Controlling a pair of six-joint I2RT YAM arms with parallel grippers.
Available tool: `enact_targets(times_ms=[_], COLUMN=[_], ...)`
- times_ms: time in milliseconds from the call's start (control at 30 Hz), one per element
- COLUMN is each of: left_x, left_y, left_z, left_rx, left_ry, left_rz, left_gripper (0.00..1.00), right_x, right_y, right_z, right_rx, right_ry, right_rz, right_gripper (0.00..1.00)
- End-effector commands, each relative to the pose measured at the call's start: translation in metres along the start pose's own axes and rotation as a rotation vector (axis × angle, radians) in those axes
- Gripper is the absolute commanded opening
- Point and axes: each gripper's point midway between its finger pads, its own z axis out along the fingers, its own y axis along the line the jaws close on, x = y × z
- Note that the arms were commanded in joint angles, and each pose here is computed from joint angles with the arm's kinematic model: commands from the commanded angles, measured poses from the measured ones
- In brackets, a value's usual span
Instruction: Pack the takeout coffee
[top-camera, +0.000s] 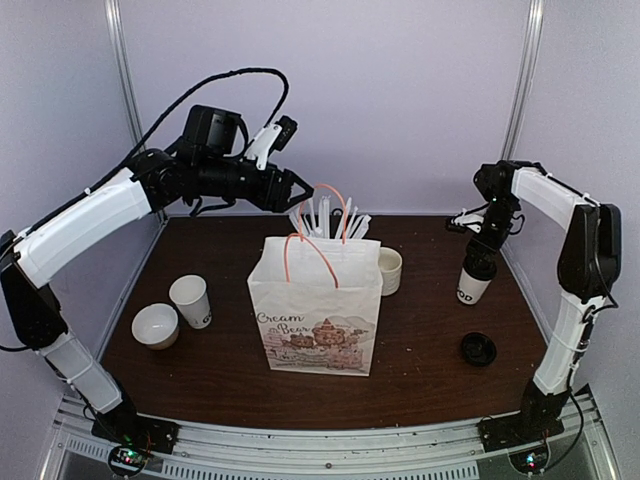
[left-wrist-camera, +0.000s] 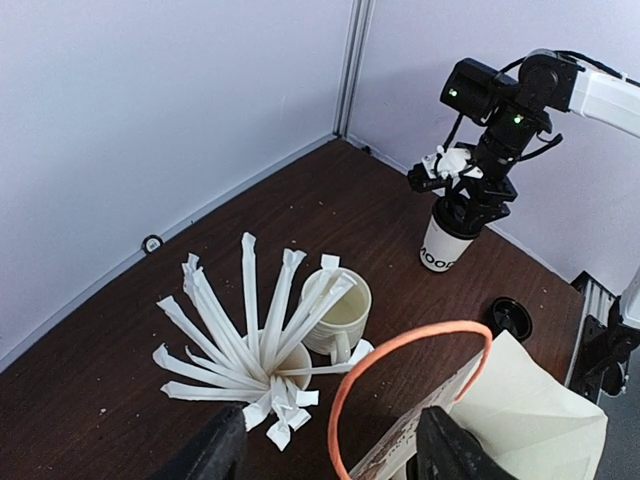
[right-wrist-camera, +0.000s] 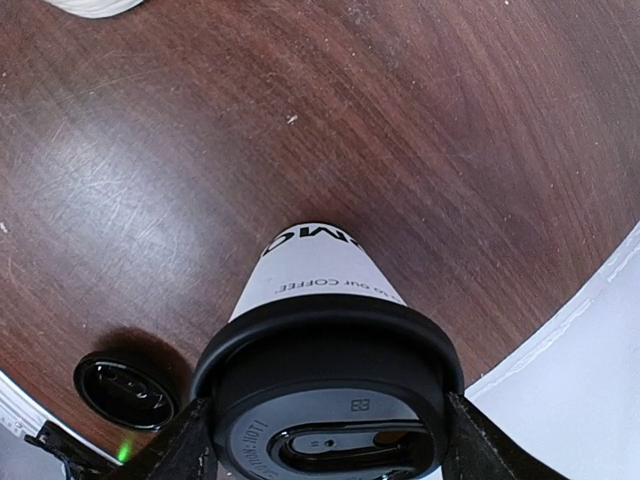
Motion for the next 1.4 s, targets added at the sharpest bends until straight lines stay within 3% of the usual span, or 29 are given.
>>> enact_targets(times_ms=[0, 333, 567, 767, 1100, 1367], left_x=[-0.023, -0.028, -0.024, -0.026, -0.027, -0.020], left_y=[0.002, 0.022, 0.050, 0.064, 0.056, 0.040], left_z=[-0.021, -0.044, -0.065, -0.089, -0.122, -0.145], left_rx=[-0.025, -0.165, -0.313, -0.398, -0.398, -0.337], left_ry=[-0.076, -0.077, -0.066, -0.079, -0.106, -0.106], left_rz=[0.026, 0.072, 0.074, 0.041, 0.020, 0.028], left_gripper=[0.60, 0.67, 0.81, 0.83, 0.84, 0.84], right_x=[0.009, 0.008, 0.027, 0.047, -0.009, -0.069], right_y=[0.021, 0.116, 0.233, 0.314, 0.421, 0.464], right_z=[-0.040, -0.095, -0.113, -0.121, -0.120, -0.080], right_rx=[0.018, -0.018, -0.155, -0.270, -0.210, -0.096], right_ry=[-0.043, -0.164, -0.202, -0.173, -0.256, -0.234], right_rz=[-0.007, -0.232, -0.611, -0.883, -1.267, -1.359], right_gripper=[0.73, 0.74, 0.75, 0.75, 0.75, 0.74])
